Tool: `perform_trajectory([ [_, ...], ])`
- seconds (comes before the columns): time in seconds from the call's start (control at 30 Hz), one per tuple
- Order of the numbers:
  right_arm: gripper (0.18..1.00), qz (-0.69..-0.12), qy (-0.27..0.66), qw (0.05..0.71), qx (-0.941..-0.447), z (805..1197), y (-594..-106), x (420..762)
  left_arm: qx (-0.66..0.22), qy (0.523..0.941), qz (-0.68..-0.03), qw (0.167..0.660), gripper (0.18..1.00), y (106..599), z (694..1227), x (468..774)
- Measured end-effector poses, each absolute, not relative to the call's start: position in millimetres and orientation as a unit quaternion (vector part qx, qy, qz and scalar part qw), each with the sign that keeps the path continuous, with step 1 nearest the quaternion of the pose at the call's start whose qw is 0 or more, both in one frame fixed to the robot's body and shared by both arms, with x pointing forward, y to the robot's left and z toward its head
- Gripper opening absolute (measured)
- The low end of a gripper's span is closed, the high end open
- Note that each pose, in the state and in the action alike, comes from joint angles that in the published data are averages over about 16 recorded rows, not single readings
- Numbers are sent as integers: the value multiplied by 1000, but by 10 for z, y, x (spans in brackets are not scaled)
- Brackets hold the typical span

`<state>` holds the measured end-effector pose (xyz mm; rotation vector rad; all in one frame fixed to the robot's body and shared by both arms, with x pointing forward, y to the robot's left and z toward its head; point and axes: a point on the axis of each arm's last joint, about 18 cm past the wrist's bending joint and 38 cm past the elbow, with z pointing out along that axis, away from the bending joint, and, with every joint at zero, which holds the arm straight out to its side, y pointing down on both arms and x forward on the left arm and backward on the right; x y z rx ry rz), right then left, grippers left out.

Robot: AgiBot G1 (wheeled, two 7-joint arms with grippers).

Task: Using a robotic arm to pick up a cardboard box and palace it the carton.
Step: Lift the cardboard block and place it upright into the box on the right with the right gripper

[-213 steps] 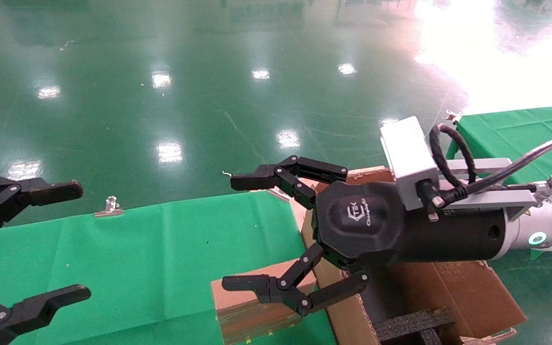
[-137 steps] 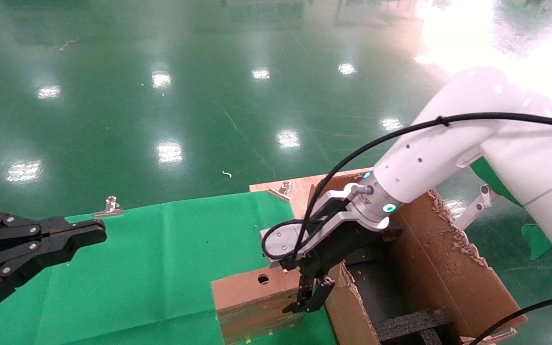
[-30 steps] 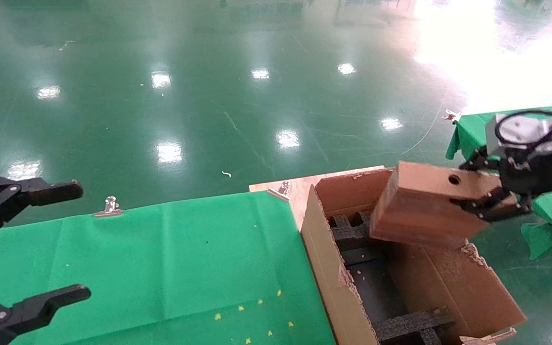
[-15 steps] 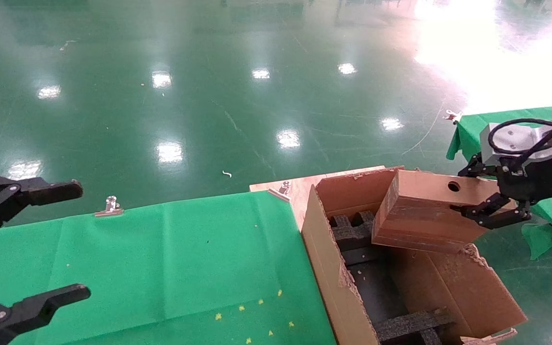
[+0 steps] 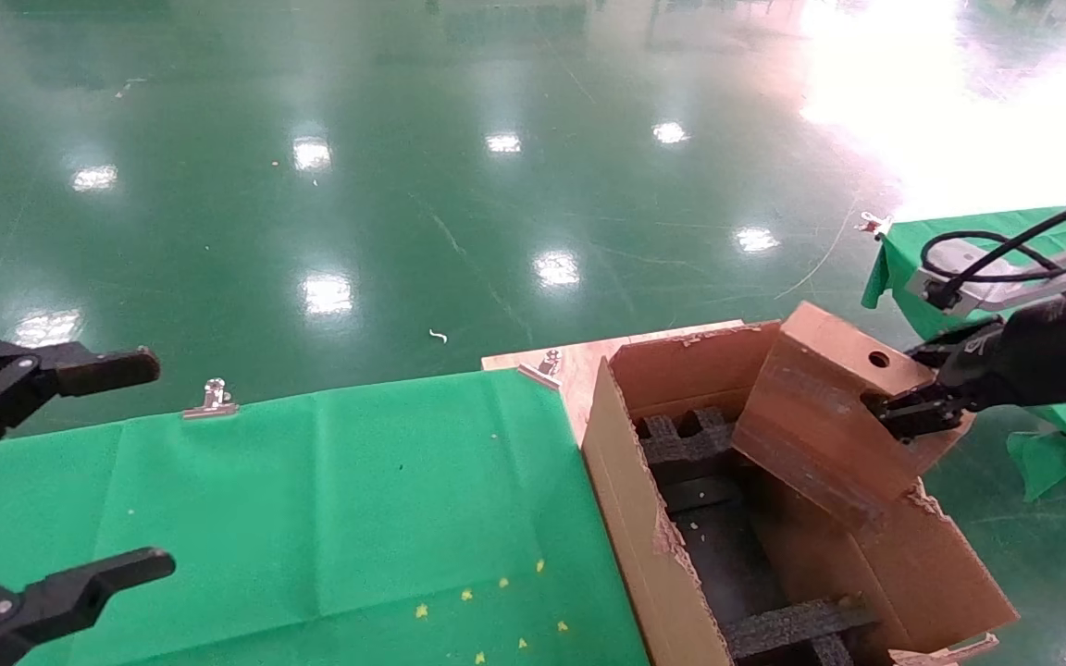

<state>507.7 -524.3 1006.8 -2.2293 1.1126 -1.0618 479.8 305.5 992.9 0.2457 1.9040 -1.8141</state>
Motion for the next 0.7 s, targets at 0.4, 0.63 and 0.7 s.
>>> perform_trajectory([
  [0.4, 363, -386, 510, 235, -732, 9813, -5214, 5020, 90, 698, -666, 248, 1001, 3056, 9929, 4799],
  [0.63, 352, -388, 521, 236, -723, 9802, -5223, 5037, 90, 698, -666, 248, 1001, 3056, 9929, 4799],
  [0.7, 349, -386, 526, 238, -720, 9799, -5219, 5053, 90, 698, -666, 248, 1001, 3056, 9929, 4799],
])
